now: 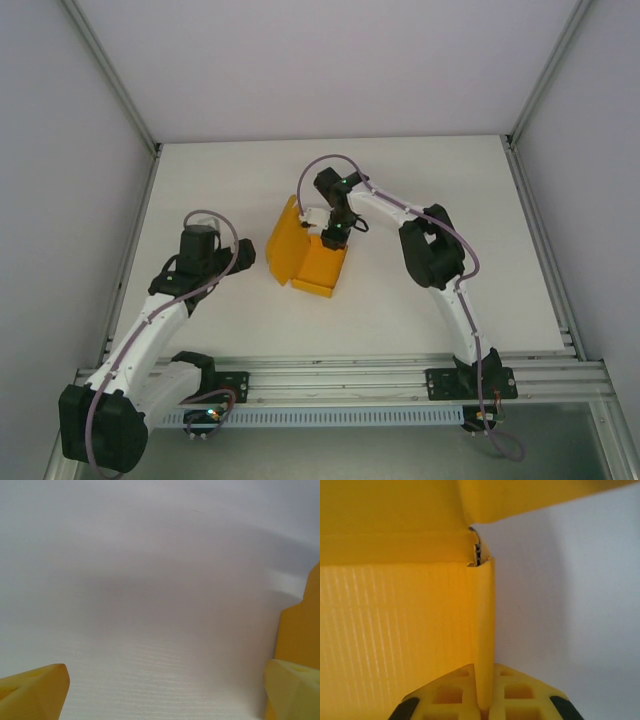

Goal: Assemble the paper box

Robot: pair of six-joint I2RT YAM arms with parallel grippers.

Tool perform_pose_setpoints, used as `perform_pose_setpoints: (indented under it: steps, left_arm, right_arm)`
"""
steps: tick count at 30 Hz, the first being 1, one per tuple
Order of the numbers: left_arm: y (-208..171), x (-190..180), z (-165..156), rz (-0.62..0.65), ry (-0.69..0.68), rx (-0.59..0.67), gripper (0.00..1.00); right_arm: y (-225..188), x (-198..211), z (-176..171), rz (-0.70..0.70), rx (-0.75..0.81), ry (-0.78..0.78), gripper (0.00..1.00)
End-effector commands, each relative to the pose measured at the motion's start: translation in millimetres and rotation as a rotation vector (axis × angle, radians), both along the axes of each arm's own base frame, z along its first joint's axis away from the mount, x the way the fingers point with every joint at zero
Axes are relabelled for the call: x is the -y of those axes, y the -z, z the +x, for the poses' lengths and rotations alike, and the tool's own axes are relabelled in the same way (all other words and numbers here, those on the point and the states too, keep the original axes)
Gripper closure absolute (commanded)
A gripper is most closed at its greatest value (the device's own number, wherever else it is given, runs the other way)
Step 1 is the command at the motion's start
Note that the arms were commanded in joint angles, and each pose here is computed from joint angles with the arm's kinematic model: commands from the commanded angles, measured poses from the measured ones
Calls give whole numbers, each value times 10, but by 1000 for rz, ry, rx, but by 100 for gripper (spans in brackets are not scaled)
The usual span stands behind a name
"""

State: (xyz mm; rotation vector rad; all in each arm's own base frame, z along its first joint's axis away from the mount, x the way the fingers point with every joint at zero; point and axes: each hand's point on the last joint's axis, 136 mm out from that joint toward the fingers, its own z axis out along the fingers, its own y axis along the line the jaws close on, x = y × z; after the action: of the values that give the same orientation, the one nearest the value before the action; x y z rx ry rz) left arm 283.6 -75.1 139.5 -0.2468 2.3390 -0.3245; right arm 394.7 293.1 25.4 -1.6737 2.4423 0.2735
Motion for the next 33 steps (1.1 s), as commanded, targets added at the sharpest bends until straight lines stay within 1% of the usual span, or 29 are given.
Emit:
perform_pose_setpoints:
  steps: [1, 3, 4, 5, 7, 9, 12, 14, 17, 20, 22, 25, 29, 31, 33]
  left_arm:
    - [33, -8, -10, -17, -6, 4, 0]
    - [68, -10, 13, -33, -16, -2, 0]
    - [89, -13, 31, -45, -22, -7, 0]
    - [110, -17, 54, -64, -29, -14, 0]
    - [116, 28, 117, -107, -13, -12, 0]
    - [81, 102, 220, -167, 11, 11, 0]
    - [-24, 319, 392, -267, 104, 57, 0]
    - [-142, 542, 496, -343, 210, 102, 0]
    - [-387, 899, 597, -477, 388, 197, 0]
    - [-629, 1241, 602, -579, 560, 268, 0]
    - [-751, 1452, 574, -619, 660, 296, 0]
    - [-872, 1687, 543, -655, 763, 322, 0]
    - [-979, 1864, 510, -706, 852, 335, 0]
    - [-998, 1926, 501, -717, 879, 333, 0]
    - [-980, 1975, 518, -716, 891, 324, 0]
  right_arm:
    - [126, 118, 220, -119, 151, 78, 100]
    - [88, 112, 319, -119, 239, 131, 100]
    - [13, 82, 347, -82, 267, 167, 100]
    - [-124, 34, 366, -14, 288, 209, 100]
    - [-443, -67, 306, 140, 279, 262, 100]
    - [-840, -170, 234, 326, 274, 303, 100]
    - [-1406, -205, 117, 573, 224, 365, 100]
    - [-1712, -209, 27, 713, 191, 391, 100]
    - [-2021, -201, -94, 867, 154, 412, 100]
    - [-2137, -204, -184, 938, 122, 430, 100]
    - [-2148, -220, -219, 968, 89, 450, 100]
    - [-2062, -241, -254, 959, 83, 466, 100]
    - [-1876, -252, -242, 905, 105, 506, 100]
    - [-1811, -275, -243, 897, 113, 517, 100]
    - [-1744, -281, -204, 884, 139, 562, 100]
